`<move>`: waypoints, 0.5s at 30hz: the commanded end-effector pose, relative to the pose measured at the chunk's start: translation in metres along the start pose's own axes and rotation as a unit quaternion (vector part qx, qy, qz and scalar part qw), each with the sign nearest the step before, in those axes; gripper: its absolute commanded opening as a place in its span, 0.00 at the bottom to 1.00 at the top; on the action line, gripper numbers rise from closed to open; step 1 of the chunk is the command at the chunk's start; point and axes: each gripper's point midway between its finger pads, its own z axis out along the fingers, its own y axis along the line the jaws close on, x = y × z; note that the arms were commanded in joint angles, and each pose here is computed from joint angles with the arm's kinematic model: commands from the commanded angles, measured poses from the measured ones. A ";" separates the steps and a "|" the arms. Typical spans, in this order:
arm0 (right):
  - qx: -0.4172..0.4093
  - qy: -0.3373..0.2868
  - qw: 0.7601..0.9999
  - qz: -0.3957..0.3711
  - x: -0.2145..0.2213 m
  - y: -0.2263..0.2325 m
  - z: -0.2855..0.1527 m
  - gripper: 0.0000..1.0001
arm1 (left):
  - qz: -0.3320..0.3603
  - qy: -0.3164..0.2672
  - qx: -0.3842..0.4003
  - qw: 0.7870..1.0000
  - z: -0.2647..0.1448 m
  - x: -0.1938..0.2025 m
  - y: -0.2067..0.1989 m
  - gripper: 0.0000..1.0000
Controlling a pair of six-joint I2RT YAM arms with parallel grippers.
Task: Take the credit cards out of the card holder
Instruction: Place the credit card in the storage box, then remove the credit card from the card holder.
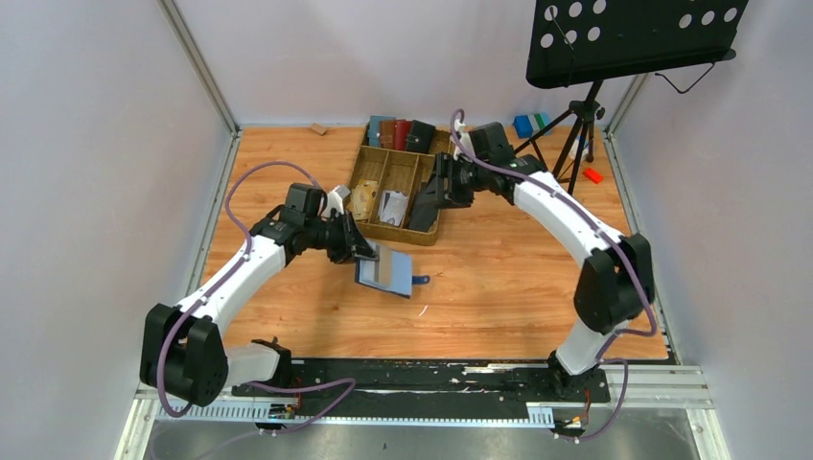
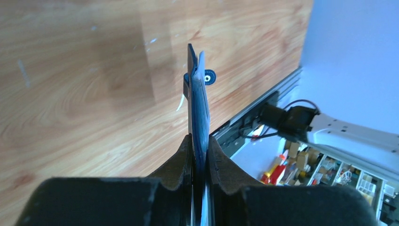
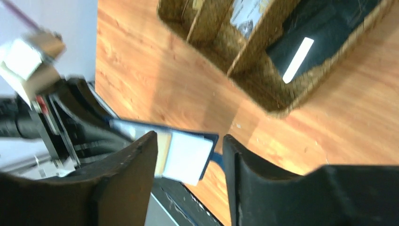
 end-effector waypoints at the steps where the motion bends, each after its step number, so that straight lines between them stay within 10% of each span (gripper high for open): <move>1: -0.029 -0.010 0.999 -0.045 0.023 0.020 -0.048 0.60 | 0.010 -0.060 0.104 0.993 -0.010 -0.030 -0.050 0.00; 6: -0.053 -0.057 0.996 -0.049 0.040 0.047 -0.093 0.93 | 0.016 -0.078 0.153 0.985 -0.009 -0.040 -0.076 0.01; 15: -0.081 -0.045 0.995 -0.025 0.082 0.058 -0.112 0.80 | 0.014 -0.046 0.167 0.985 0.029 -0.029 -0.104 0.02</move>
